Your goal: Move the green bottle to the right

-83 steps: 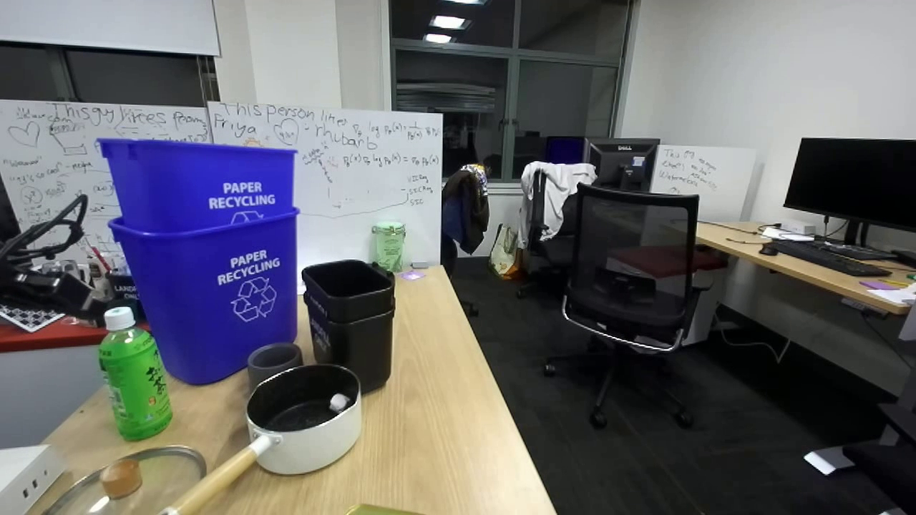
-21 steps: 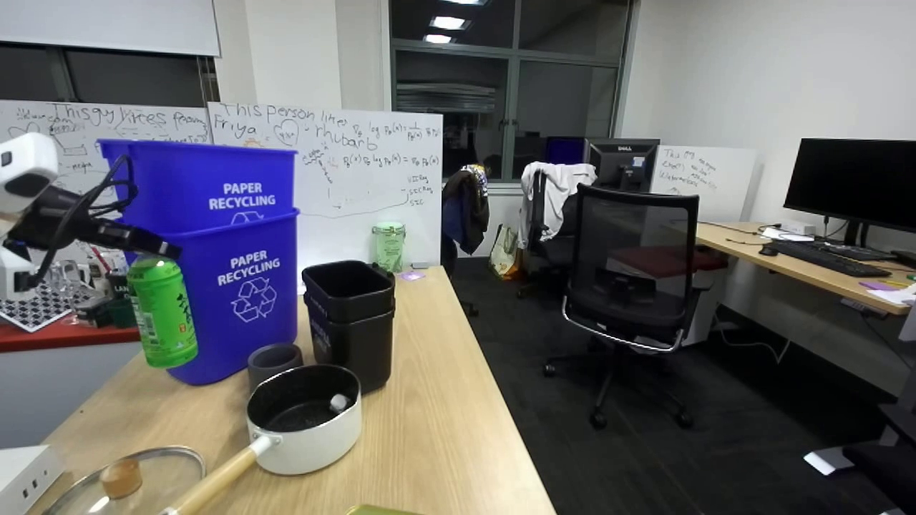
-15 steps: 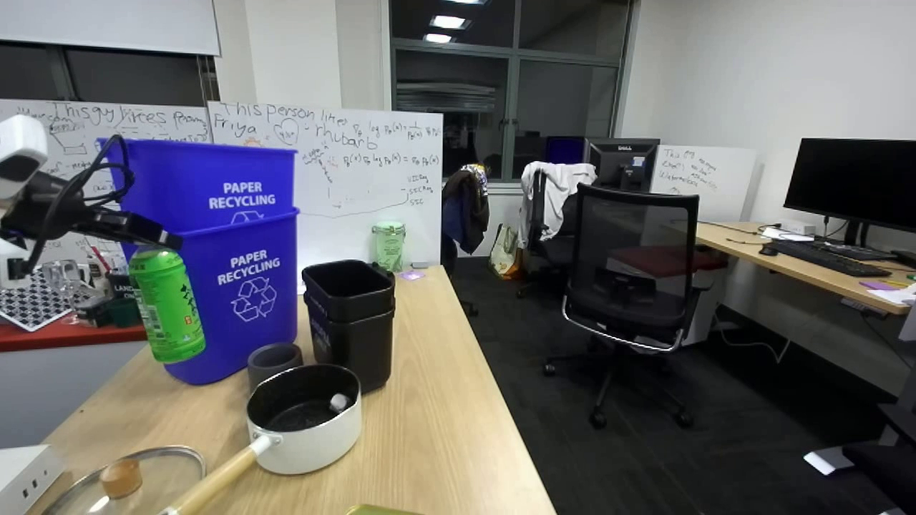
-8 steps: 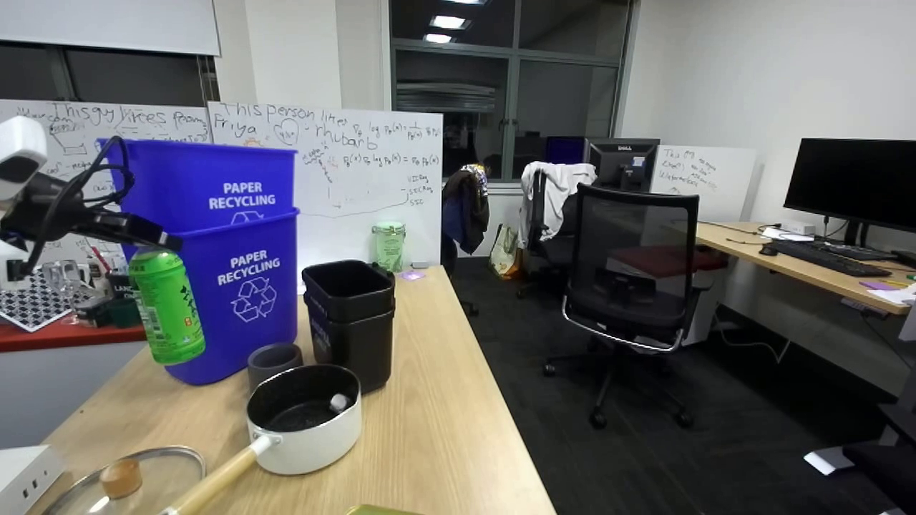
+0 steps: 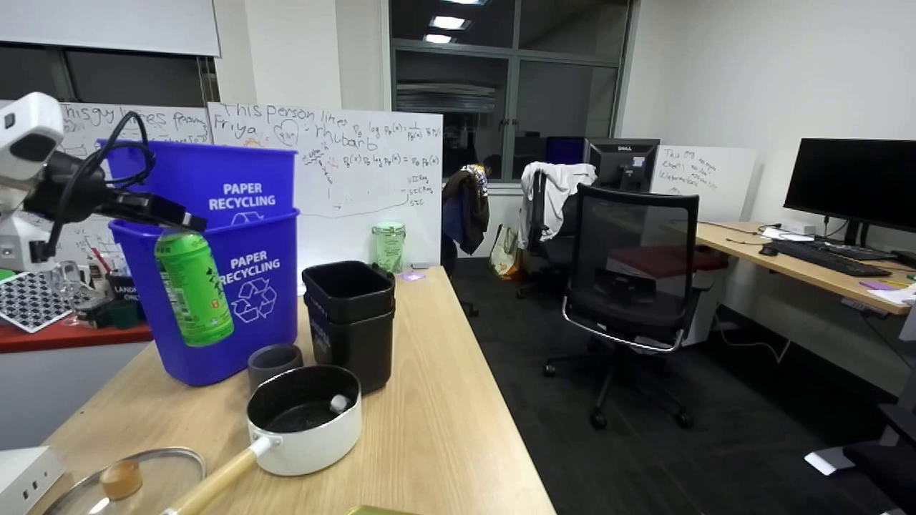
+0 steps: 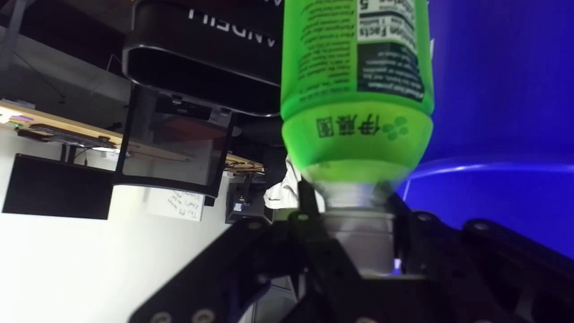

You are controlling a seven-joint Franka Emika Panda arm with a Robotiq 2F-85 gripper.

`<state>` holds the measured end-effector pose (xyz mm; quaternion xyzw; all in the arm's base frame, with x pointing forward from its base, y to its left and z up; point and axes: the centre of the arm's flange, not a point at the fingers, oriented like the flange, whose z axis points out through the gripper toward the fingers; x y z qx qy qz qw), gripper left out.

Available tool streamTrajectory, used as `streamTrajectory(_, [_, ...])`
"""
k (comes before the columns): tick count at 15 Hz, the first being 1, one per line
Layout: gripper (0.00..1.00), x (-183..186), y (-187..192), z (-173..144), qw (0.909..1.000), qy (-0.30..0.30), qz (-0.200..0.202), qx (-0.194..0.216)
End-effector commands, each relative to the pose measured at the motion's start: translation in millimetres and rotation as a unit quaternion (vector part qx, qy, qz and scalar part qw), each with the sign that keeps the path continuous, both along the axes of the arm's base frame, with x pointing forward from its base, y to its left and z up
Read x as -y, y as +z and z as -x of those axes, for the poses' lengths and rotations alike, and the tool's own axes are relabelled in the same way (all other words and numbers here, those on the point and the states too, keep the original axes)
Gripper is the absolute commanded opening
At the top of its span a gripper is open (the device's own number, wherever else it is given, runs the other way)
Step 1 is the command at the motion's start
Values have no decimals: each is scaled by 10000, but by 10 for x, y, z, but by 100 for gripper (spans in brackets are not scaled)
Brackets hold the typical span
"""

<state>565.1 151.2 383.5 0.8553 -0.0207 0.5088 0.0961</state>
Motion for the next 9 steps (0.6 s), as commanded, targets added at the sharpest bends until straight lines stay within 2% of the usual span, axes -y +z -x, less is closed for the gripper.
streamTrajectory(1, [11, 242, 260, 43, 9998, -170, 40, 48])
streamTrajectory(9, [11, 1032, 595, 261, 9956, -855, 362, 76])
